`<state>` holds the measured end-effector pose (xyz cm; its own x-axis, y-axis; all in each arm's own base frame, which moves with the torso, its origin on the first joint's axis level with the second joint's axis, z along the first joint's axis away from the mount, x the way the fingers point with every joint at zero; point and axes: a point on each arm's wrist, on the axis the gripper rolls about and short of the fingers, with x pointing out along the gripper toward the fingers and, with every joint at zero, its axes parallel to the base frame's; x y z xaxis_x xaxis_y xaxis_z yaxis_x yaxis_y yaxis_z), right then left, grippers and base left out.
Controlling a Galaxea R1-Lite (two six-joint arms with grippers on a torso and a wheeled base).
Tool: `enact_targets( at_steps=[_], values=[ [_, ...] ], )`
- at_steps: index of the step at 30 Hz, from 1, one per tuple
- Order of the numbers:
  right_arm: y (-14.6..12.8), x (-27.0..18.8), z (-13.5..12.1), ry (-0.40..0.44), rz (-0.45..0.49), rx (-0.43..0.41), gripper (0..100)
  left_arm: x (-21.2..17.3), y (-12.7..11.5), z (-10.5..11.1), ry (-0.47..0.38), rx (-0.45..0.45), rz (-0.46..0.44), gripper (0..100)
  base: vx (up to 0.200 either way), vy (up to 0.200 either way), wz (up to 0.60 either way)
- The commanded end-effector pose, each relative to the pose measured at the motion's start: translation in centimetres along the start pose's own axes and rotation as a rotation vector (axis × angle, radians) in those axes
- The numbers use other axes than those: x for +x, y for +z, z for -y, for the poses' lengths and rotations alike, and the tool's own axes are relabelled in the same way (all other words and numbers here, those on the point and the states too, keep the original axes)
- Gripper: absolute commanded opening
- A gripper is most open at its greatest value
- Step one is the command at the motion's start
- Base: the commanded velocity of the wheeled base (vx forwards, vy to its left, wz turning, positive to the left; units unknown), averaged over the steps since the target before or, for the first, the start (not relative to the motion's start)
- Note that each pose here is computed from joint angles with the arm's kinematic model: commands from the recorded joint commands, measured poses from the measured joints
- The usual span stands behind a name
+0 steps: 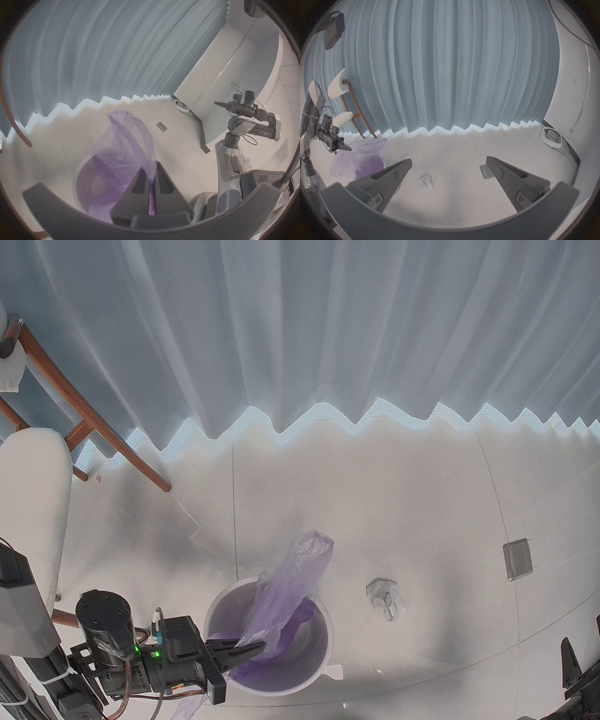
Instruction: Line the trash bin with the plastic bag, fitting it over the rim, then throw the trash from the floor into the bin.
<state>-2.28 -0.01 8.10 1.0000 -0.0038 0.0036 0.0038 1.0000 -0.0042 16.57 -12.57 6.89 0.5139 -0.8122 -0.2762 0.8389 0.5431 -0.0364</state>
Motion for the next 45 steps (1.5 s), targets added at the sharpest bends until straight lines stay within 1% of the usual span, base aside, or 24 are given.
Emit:
enact_targets(
  at_steps=[1,7,9,10,13,14,20,21,22,23,24,25,27,28,30,31,34,36,37,39,40,42,44,45],
  values=[
    [-0.5,0.0,0.0,-0.002,-0.001,0.0,100,1.0,-1.7,1.1,-0.026,-0.012,-0.095,0,0.0,0.0,0.0],
    [-0.5,0.0,0.0,-0.001,-0.001,0.0,100,2.1,-3.7,1.2,0.045,-0.029,-0.202,0,0.0,0.0,0.0],
    [-0.5,0.0,0.0,-0.001,-0.001,0.0,100,2.1,-3.7,1.2,0.045,-0.029,-0.202,0,0.0,0.0,0.0],
    [-0.5,0.0,0.0,0.001,-0.002,-0.023,100,2.5,-4.4,1.1,0.077,-0.041,-0.239,0,0.0,0.0,0.0],
    [-0.6,0.0,0.0,0.007,-0.006,-0.045,100,2.5,-4.6,0.8,0.106,-0.044,-0.248,0,0.0,0.0,0.0],
    [-0.6,0.0,0.0,0.007,-0.007,-0.023,100,2.5,-4.5,0.7,0.124,-0.044,-0.247,0,0.0,0.0,0.0],
    [-0.5,0.0,-0.1,0.022,0.001,-0.033,100,2.6,-4.8,0.9,0.114,-0.039,-0.261,0,0.0,0.0,0.0],
    [-0.1,-0.1,-0.1,0.031,0.026,-0.019,100,2.6,-4.8,0.8,0.119,-0.041,-0.261,0,0.0,0.0,0.0],
    [1.5,-0.5,-0.1,0.036,0.121,0.013,100,2.6,-4.8,0.8,0.117,-0.04,-0.26,0,0.0,0.0,0.0],
    [4.1,-1.1,0.0,0.054,0.231,0.068,100,2.6,-4.7,0.9,0.115,-0.039,-0.258,0,0.0,0.0,0.0],
    [9.2,-1.5,0.1,0.097,0.35,0.179,100,2.6,-4.7,0.9,0.115,-0.038,-0.257,0,0.0,0.0,0.0],
    [12.2,-1.0,0.1,0.119,0.352,0.243,100,2.6,-4.7,0.9,0.114,-0.037,-0.259,0,0.0,0.0,0.0],
    [14.6,-0.3,0.0,0.145,0.306,0.281,100,2.6,-4.8,0.9,0.114,-0.037,-0.262,0,0.0,0.0,0.0],
    [15.1,0.4,-0.1,0.175,0.238,0.278,100,2.6,-4.7,0.9,0.114,-0.035,-0.259,0,0.0,0.0,0.0],
    [15.7,2.5,-0.3,0.237,0.099,0.289,100,2.5,-4.6,0.8,0.122,-0.037,-0.25,0,0.0,0.0,0.0],
    [15.9,3.3,-0.4,0.258,0.055,0.304,100,2.5,-4.5,0.7,0.124,-0.037,-0.245,0,0.0,0.0,0.0],
    [15.8,6.1,-0.7,0.297,-0.084,0.397,100,2.3,-4.0,0.9,0.122,-0.026,-0.222,0,0.0,0.0,0.0],
    [15.8,6.8,-0.8,0.301,-0.112,0.419,100,2.3,-3.9,0.9,0.122,-0.024,-0.219,0,0.0,0.0,0.0],
    [15.9,8.3,-0.9,0.315,-0.174,0.467,100,2.2,-3.8,0.9,0.121,-0.02,-0.213,0,0.0,0.0,0.0],
    [16.1,9.7,-1.2,0.329,-0.229,0.519,100,2.2,-3.7,0.9,0.122,-0.019,-0.209,0,0.0,0.0,0.0],
    [16.1,9.7,-1.2,0.329,-0.229,0.519,100,2.2,-3.7,0.9,0.122,-0.019,-0.209,0,0.0,0.0,0.0],
    [15.9,11.8,-2.0,0.361,-0.333,0.602,100,2.2,-3.8,1.0,0.119,-0.021,-0.216,0,0.0,0.0,0.0],
    [15.5,12.7,-2.5,0.378,-0.391,0.635,100,2.3,-3.9,1.2,0.111,-0.02,-0.218,0,0.0,0.0,0.0],
    [15.4,12.8,-2.6,0.379,-0.397,0.638,100,2.3,-3.9,1.2,0.111,-0.02,-0.218,0,0.0,0.0,0.0]
  ],
)
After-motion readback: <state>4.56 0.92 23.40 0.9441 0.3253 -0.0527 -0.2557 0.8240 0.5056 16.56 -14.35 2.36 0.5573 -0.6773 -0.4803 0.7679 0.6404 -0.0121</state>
